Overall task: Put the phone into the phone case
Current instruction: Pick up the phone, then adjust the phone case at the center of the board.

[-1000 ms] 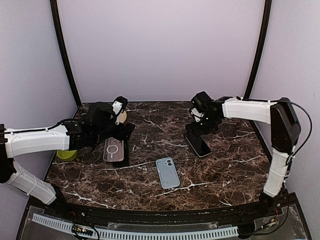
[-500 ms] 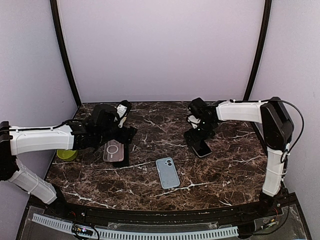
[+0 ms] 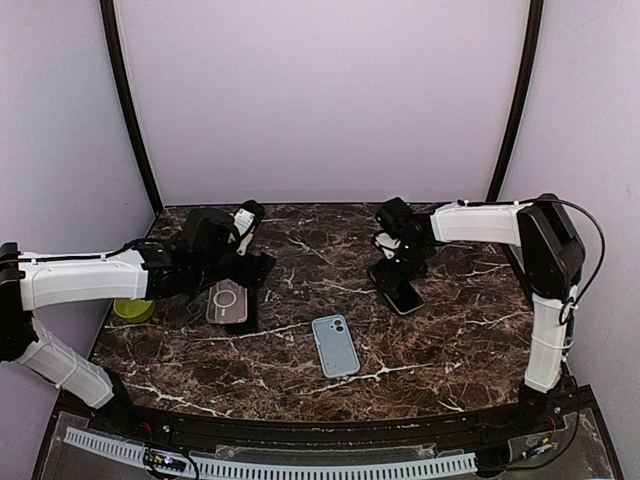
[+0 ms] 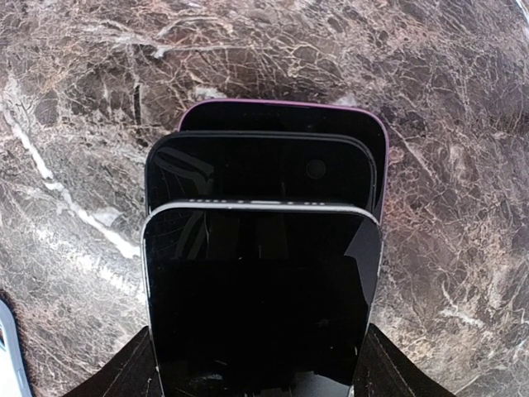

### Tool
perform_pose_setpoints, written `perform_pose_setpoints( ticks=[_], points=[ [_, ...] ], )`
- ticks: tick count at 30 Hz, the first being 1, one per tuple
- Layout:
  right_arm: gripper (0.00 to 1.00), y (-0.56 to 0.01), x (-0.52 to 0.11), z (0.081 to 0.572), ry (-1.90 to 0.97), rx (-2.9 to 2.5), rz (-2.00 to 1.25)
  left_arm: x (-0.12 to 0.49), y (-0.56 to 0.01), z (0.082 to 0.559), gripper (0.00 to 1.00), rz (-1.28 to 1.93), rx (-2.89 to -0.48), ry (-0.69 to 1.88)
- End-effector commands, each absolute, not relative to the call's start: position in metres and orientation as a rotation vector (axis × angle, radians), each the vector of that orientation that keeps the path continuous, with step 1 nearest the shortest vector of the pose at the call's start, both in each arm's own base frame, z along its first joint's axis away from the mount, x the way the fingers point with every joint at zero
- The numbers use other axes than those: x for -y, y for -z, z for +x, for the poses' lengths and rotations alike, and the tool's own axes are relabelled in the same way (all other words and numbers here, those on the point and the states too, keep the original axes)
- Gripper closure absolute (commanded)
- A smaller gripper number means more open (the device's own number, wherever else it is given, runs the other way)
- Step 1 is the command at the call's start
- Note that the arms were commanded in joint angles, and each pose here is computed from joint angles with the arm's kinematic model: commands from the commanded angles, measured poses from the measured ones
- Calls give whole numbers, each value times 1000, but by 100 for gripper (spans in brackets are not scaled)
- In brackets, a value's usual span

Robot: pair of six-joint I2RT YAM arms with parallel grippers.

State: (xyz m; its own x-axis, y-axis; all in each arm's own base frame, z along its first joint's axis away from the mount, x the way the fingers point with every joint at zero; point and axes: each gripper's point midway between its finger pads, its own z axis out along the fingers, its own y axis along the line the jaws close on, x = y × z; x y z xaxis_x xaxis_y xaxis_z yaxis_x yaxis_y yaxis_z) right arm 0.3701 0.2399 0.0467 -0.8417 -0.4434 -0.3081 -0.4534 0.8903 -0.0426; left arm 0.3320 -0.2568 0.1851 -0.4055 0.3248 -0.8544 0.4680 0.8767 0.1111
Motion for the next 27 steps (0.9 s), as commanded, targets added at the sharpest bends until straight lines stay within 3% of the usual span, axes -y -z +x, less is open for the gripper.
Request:
perform_pose_setpoints(
  ticks=[1, 9, 14, 18, 27],
  points=[
    [48, -62, -237, 379, -27, -2721, -660, 260, -191, 335, 16, 595, -2023, 188],
    [59, -86, -239, 377, -83, -2661, -650, 280, -181, 325, 18, 713, -2039, 283],
    [53, -83, -239, 373, -100, -2650, -678, 304, -162, 307, 20, 887, -2109, 397],
    [65, -81, -237, 373, -98, -2647, -675, 317, -145, 291, 23, 1007, -2148, 373],
    [74, -128, -234, 372, -155, -2514, -619, 334, -83, 224, 24, 1446, -2174, 262]
  ],
)
